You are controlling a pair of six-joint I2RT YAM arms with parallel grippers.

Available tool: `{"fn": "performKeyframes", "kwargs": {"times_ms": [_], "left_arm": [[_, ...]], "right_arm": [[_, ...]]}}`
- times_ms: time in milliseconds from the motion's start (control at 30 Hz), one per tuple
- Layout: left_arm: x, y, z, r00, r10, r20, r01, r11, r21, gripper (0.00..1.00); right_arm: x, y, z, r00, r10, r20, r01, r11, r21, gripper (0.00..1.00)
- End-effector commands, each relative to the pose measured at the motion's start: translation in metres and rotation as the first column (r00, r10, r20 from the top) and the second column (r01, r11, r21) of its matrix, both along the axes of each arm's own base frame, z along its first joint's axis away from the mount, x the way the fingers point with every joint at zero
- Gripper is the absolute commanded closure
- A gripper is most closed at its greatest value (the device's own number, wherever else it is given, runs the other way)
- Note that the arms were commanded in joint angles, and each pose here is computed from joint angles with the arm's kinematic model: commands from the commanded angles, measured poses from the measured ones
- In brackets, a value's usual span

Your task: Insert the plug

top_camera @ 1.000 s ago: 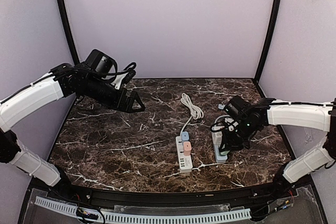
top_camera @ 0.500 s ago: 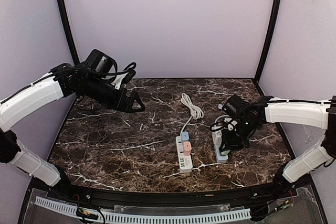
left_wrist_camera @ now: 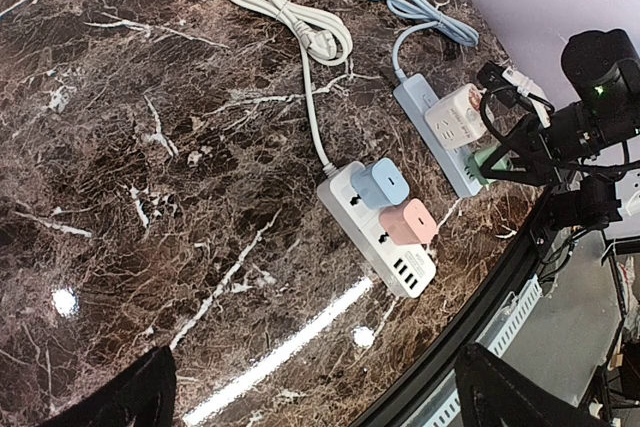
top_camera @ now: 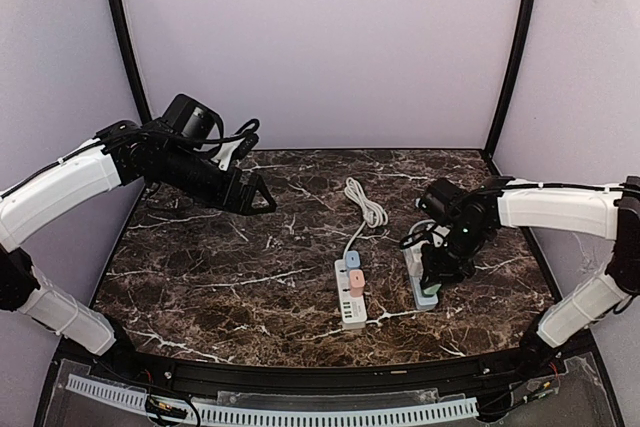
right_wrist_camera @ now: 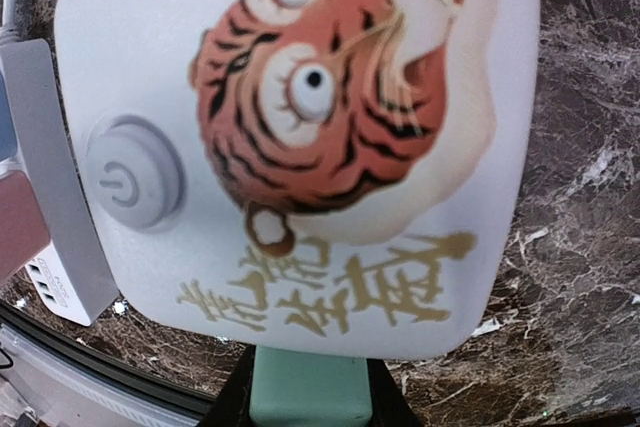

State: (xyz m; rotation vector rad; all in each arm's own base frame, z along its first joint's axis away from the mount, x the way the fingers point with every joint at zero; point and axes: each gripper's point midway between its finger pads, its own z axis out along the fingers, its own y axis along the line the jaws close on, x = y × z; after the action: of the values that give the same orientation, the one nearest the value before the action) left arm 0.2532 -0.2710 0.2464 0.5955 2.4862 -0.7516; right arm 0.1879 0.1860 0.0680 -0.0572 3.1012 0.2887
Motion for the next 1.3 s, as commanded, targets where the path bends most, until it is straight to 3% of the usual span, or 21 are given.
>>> {"fn": "performKeyframes", "kwargs": {"times_ms": [0,1267], "left_arm": [[-0.006,0.009,0.002,1.000,0.002,0.003,-0.002,1.000,0.016,0.01],[-0.005,0.011,0.002,1.000,0.009,0.009,-0.010,1.000,0.026,0.01]], "right_arm": [[0.001,-0.006,0.003,0.999,-0.033,-0.014,0.032,0.998,-0.051,1.00],[-0.014,0.018,-0.020,0.998,-0.024,-0.054,0.015,0.985,-0.172,1.00]]}}
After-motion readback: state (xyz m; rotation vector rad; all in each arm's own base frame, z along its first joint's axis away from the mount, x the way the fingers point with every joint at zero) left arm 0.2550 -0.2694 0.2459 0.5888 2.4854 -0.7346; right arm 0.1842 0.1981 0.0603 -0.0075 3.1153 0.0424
